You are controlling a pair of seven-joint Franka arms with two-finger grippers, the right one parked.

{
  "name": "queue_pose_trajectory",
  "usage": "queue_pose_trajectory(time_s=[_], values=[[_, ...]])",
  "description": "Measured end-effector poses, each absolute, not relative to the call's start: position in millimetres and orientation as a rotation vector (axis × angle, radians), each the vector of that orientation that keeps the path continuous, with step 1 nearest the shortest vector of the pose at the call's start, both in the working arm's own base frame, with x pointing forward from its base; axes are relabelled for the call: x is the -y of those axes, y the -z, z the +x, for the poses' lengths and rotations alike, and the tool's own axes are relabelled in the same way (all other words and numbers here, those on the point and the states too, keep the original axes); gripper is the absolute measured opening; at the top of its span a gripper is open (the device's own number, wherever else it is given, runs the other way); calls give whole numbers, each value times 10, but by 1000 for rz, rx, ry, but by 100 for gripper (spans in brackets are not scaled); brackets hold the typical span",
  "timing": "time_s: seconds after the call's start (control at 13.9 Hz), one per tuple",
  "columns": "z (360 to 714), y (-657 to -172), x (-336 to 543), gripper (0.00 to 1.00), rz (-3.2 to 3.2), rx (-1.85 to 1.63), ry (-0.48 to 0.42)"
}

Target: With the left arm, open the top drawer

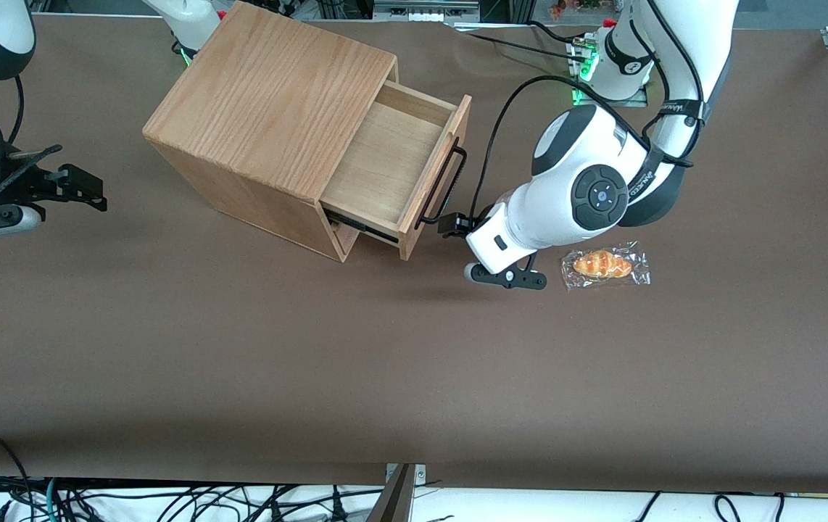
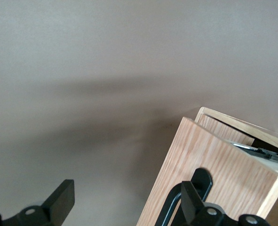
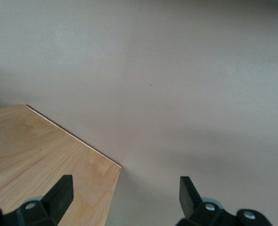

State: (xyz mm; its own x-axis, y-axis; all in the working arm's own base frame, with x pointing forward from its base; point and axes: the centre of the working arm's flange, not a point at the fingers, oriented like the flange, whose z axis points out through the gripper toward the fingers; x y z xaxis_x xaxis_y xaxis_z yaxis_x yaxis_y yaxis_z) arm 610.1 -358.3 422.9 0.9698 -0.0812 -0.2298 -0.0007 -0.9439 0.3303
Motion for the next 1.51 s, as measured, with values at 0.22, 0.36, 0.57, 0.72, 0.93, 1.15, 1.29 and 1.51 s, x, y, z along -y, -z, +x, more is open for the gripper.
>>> queue_pose_trajectory(time_s=[0.22,0.36,0.57,0.72,0.93,1.15,1.29,1.51], values=[[6301,-4464,3101,100,2792,-10,385],[6451,-4597,2654,100,2809,-78,378],[6546,-4671,2144,100,2905,-137,368],[6564,-4756,1961,100,2934,-160,351],[6566,-4883,1777,100,2980,-163,313],[6603,-4899,1501,100,3007,-104,292],[6550,-4945,1176,100,3032,-18,280],[6341,-5132,632,100,3059,111,236]])
